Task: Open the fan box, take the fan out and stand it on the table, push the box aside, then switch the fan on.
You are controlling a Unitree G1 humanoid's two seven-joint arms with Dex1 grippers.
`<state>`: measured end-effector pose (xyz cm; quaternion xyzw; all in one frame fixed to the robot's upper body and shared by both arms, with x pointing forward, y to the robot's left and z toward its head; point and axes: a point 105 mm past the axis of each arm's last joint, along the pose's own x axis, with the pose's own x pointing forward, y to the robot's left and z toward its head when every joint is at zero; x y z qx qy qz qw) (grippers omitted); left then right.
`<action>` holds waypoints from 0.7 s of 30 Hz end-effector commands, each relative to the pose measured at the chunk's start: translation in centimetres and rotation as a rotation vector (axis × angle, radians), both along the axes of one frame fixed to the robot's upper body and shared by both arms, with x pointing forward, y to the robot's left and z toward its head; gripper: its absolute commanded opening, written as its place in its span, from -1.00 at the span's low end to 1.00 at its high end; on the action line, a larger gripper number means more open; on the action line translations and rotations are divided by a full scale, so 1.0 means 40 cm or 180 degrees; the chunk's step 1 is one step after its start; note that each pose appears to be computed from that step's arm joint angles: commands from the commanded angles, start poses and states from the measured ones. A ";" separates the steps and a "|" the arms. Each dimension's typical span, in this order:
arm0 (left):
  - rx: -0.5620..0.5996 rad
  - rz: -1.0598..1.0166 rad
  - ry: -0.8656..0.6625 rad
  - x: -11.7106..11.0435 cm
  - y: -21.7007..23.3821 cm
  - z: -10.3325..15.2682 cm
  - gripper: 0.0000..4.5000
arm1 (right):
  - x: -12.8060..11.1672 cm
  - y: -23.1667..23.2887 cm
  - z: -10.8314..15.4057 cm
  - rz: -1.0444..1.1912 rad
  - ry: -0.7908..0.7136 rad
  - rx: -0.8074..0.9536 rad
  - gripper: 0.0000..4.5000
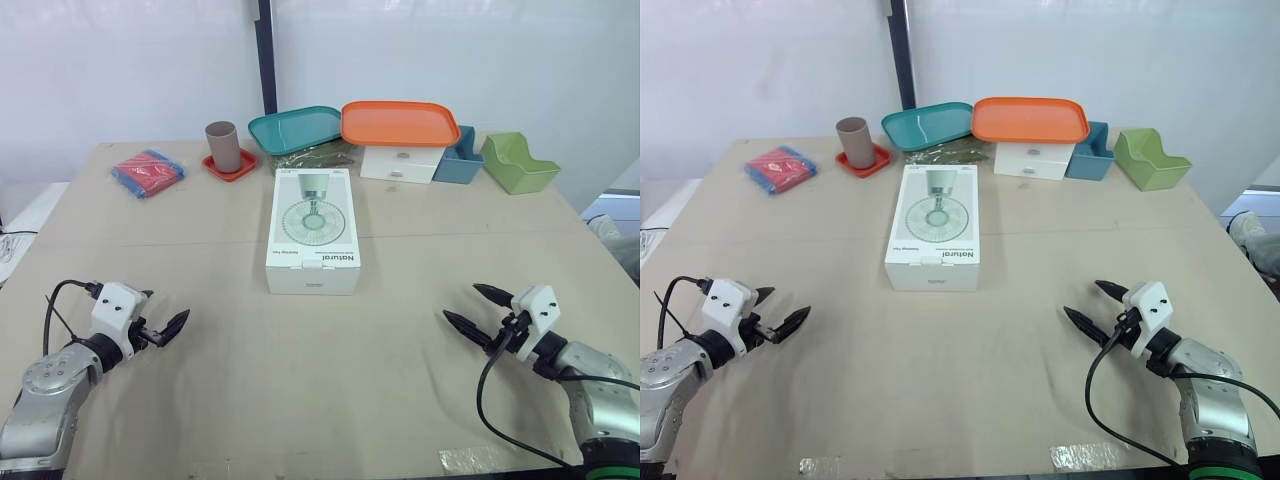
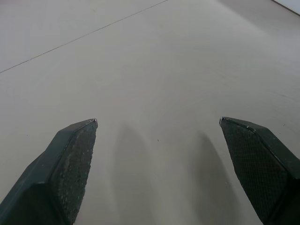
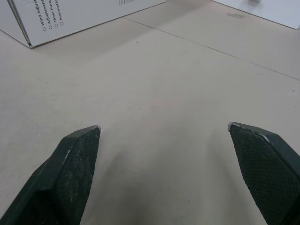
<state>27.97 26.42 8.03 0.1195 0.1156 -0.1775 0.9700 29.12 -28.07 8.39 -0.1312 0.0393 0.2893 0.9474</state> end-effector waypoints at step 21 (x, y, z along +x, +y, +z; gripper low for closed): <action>-0.0223 -0.0479 -0.0980 0.090 -0.142 0.220 0.49 | 0.047 0.134 0.100 0.0557 -0.0503 0.0104 1.00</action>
